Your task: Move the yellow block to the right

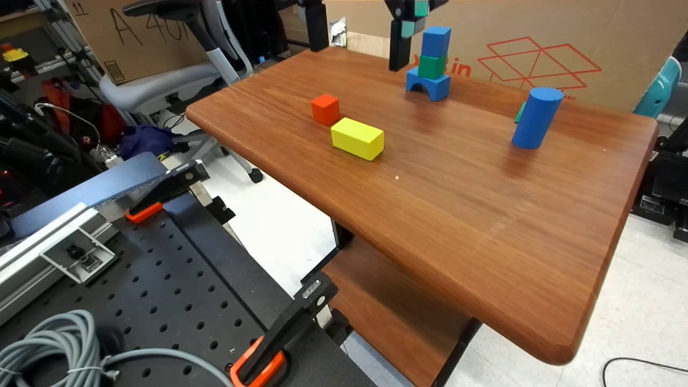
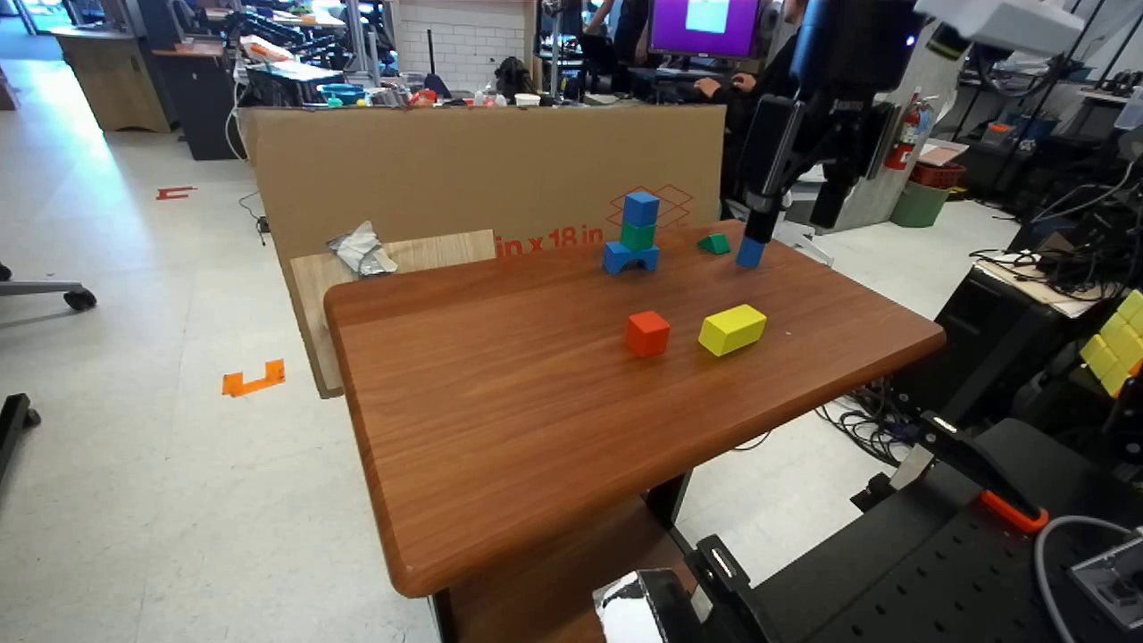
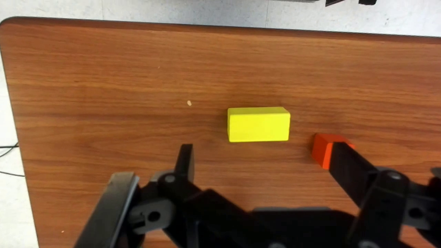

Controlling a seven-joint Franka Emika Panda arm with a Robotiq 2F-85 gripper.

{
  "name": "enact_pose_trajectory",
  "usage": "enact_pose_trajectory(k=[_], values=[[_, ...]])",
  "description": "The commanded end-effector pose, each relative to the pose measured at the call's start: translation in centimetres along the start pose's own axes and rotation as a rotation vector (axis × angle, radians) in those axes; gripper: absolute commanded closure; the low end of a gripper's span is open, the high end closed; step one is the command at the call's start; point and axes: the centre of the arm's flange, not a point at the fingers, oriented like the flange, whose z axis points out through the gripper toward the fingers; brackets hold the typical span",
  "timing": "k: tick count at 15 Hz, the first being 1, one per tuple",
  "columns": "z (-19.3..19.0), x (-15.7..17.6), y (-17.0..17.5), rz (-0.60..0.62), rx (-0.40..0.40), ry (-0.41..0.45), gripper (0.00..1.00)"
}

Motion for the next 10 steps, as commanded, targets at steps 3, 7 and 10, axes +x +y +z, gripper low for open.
enact_pose_trajectory(k=[3, 7, 10], values=[[2.9, 2.9, -0.4, 0.010, -0.006, -0.025, 0.00], [4.6, 3.9, -0.5, 0.018, -0.019, -0.058, 0.00], [5.9, 4.1, -0.6, 0.013, -0.032, -0.084, 0.00]])
